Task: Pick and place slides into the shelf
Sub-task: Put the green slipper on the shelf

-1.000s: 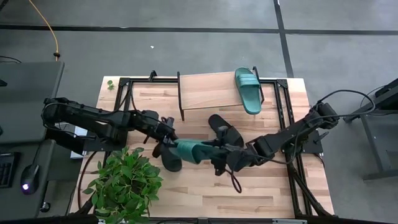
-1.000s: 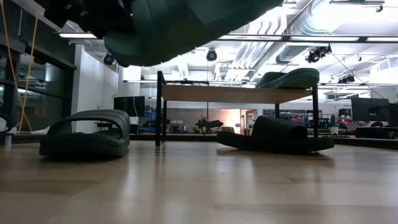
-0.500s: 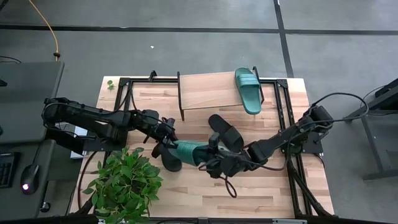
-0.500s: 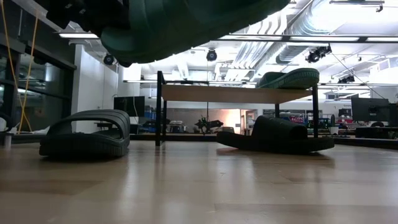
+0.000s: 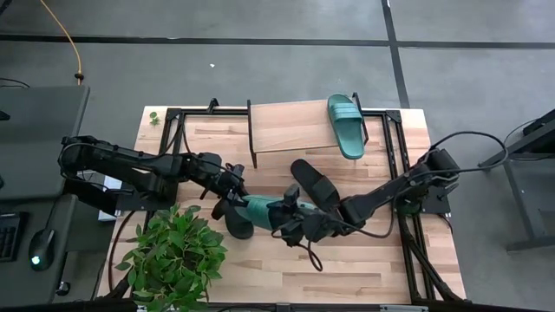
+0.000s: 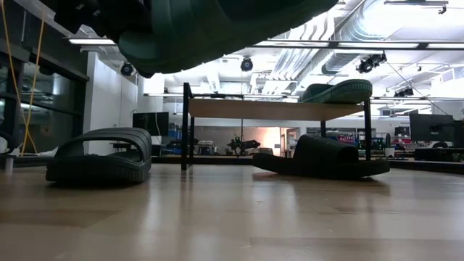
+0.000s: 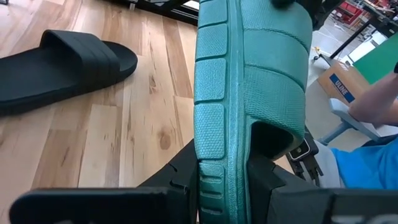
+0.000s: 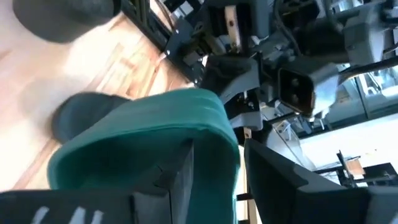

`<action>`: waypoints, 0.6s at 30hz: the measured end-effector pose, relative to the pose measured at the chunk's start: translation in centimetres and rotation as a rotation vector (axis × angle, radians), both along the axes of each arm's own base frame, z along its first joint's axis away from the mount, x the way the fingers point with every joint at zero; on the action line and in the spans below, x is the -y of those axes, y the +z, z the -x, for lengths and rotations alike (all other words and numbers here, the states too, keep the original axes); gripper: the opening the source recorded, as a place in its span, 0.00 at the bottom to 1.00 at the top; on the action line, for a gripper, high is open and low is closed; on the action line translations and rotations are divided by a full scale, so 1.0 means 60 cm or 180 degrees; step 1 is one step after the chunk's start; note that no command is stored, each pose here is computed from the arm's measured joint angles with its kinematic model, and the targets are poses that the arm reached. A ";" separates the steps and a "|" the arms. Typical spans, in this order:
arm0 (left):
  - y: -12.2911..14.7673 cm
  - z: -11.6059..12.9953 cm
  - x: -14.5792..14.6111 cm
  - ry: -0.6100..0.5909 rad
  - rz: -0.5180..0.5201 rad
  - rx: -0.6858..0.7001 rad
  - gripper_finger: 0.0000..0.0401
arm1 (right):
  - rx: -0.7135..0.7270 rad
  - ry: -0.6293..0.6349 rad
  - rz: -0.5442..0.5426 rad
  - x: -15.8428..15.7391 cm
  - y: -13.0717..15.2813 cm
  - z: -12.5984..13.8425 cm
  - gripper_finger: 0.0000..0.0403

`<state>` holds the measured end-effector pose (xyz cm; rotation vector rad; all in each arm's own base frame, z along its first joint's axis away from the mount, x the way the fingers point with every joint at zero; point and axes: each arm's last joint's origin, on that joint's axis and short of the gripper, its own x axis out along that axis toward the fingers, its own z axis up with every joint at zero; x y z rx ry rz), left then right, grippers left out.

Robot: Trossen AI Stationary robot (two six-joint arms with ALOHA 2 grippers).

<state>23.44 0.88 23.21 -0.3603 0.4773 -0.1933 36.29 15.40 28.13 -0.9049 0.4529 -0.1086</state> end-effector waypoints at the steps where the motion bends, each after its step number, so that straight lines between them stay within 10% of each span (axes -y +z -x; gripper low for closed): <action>1: 0.000 0.000 0.000 0.0001 0.0001 0.0009 0.17 | 0.0012 0.0010 0.0003 0.001 -0.003 -0.005 0.33; 18: -0.002 -0.003 0.000 -0.0003 -0.0002 0.0009 0.17 | 0.0227 -0.0103 -0.0078 0.011 -0.017 -0.031 0.33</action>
